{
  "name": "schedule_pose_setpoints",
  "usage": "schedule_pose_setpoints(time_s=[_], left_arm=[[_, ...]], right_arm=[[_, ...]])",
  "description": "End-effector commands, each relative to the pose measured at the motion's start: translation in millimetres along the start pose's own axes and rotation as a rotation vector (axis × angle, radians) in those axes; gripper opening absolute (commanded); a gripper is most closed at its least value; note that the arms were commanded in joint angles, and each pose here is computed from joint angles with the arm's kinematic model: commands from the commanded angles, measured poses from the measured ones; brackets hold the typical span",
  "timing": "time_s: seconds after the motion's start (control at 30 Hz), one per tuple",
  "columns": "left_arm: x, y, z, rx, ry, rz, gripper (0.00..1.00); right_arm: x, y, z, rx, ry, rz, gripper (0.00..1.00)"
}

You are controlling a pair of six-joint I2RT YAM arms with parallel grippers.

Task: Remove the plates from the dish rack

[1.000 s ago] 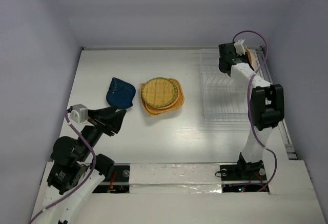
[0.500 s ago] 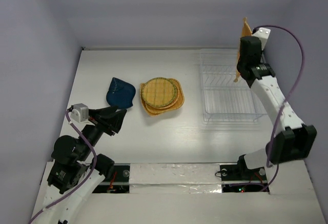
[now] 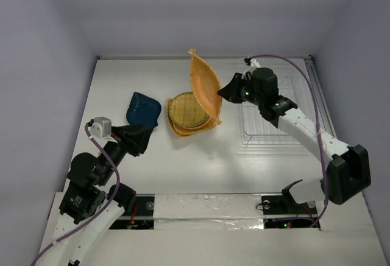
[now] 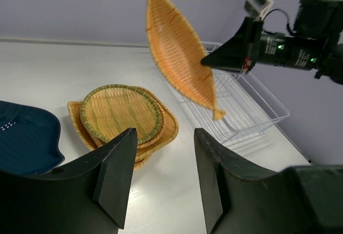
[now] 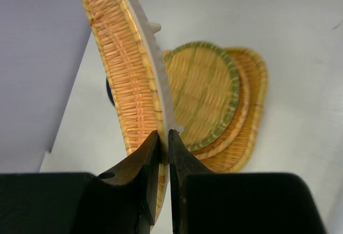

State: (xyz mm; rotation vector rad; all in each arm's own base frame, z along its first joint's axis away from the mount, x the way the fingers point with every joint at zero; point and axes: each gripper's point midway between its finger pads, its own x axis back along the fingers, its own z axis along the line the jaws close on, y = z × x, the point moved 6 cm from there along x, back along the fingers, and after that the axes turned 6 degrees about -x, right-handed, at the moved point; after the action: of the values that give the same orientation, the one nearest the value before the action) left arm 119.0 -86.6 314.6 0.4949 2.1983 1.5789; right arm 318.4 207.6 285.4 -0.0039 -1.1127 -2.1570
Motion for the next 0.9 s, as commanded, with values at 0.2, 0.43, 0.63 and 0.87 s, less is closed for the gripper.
schedule_pose_setpoints(time_s=[0.2, 0.43, 0.63, 0.87], left_arm=[[-11.7, 1.1, 5.5, -0.009, 0.03, -0.002, 0.43], [-13.1, 0.9, 9.5, -0.012, 0.051, -0.002, 0.43], [-12.4, 2.2, 10.4, -0.015, 0.057, -0.01, 0.43], [-11.9, 1.7, 10.4, -0.016, 0.055, -0.01, 0.43]], right_arm=[[-53.1, -40.3, 26.1, -0.14, 0.294, 0.191, 0.0], [-76.3, -66.9, 13.3, -0.188, 0.253, 0.283, 0.0], [-87.7, -85.9, 0.3, -0.216, 0.235, 0.351, 0.02], [-97.7, -93.9, -10.8, -0.218, 0.188, 0.366, 0.08]])
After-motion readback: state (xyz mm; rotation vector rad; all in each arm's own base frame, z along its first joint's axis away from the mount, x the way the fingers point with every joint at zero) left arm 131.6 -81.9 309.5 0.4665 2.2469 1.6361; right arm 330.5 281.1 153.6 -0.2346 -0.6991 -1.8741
